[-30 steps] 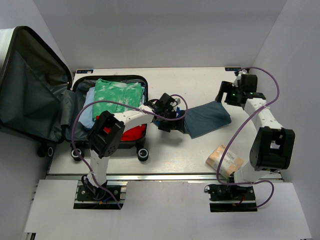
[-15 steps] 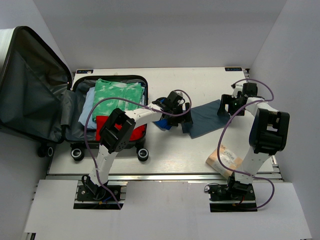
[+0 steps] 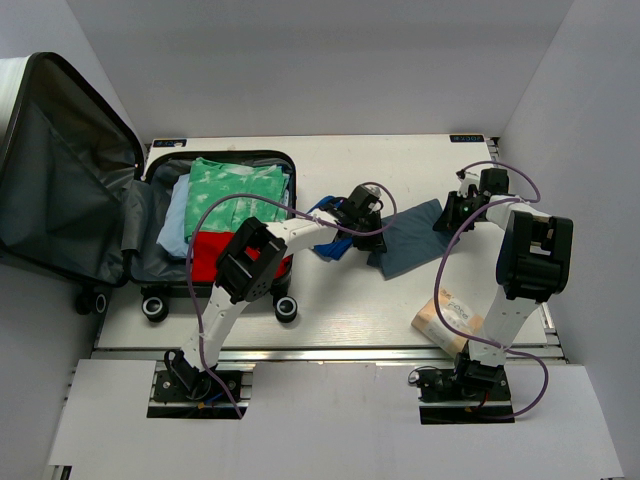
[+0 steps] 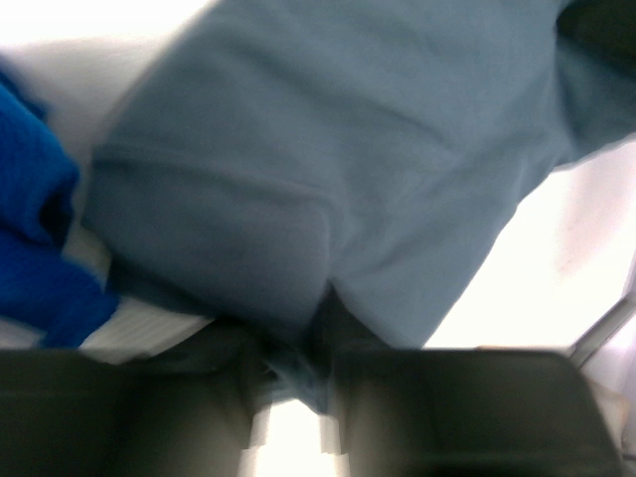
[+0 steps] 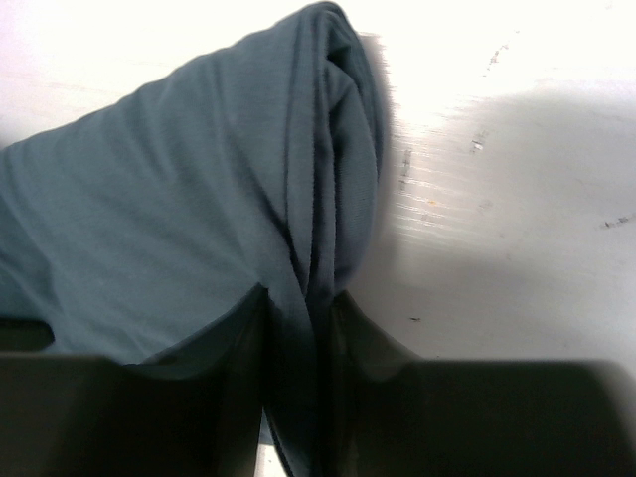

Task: Pack the luggage

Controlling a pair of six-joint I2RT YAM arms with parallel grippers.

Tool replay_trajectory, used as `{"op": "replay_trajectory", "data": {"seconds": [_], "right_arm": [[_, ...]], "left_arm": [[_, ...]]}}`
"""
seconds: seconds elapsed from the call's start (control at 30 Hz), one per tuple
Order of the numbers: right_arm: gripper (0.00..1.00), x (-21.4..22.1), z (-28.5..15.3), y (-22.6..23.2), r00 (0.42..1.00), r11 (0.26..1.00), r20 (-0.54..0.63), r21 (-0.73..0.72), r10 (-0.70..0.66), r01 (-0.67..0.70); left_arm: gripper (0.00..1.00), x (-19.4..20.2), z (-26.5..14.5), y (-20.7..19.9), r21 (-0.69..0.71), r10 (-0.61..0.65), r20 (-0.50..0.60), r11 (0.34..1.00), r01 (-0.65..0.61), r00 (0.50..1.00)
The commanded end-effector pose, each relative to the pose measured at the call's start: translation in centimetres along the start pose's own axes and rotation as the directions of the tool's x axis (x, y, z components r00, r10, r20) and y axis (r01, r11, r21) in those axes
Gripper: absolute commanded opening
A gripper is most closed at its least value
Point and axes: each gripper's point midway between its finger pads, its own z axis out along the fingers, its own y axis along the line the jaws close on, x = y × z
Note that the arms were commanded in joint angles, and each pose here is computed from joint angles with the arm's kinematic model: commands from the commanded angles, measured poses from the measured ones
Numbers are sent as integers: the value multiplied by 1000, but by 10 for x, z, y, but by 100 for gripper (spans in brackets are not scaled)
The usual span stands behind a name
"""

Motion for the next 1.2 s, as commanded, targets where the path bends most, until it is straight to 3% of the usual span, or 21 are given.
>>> {"op": "replay_trajectory", "data": {"seconds": [0.0, 0.07, 0.3, 0.53, 0.77, 0.9, 1.0, 1.03, 1.17], "right_arm": [[12, 11, -6, 21, 1000, 999, -24, -38, 13, -14], [0, 4, -13, 24, 1000, 1000, -6, -16, 23, -23], [0, -35, -83, 67, 982, 1000, 187, 16, 7, -10], [0, -52, -151, 98, 945, 992, 325, 128, -37, -5], [0, -58, -199, 176, 901, 993, 417, 27, -119, 118], [0, -54, -203, 222, 894, 982, 423, -48, -146, 183], [0, -44, -194, 261, 899, 964, 403, -117, -174, 239], [0, -41, -189, 268, 903, 961, 393, -131, -177, 245], [0, -17, -160, 340, 906, 910, 349, -245, -239, 334]], "left_arm": [[21, 11, 4, -18, 51, 49, -40, 998, -47, 998], [0, 5, -3, -25, 63, 69, -26, 996, -67, 997], [0, -44, -65, -76, 126, 195, 172, 968, -218, 966], [0, -58, -137, -129, 234, 257, 275, 917, -324, 926], [0, -56, -206, -153, 301, 258, 360, 877, -373, 897], [0, -65, -235, -125, 196, 233, 391, 924, -328, 890], [0, -79, -268, -78, -30, 236, 451, 968, -249, 861], [0, -86, -278, -43, -171, 240, 459, 969, -180, 855], [0, -88, -322, 30, -396, 233, 495, 918, -21, 837]]}}
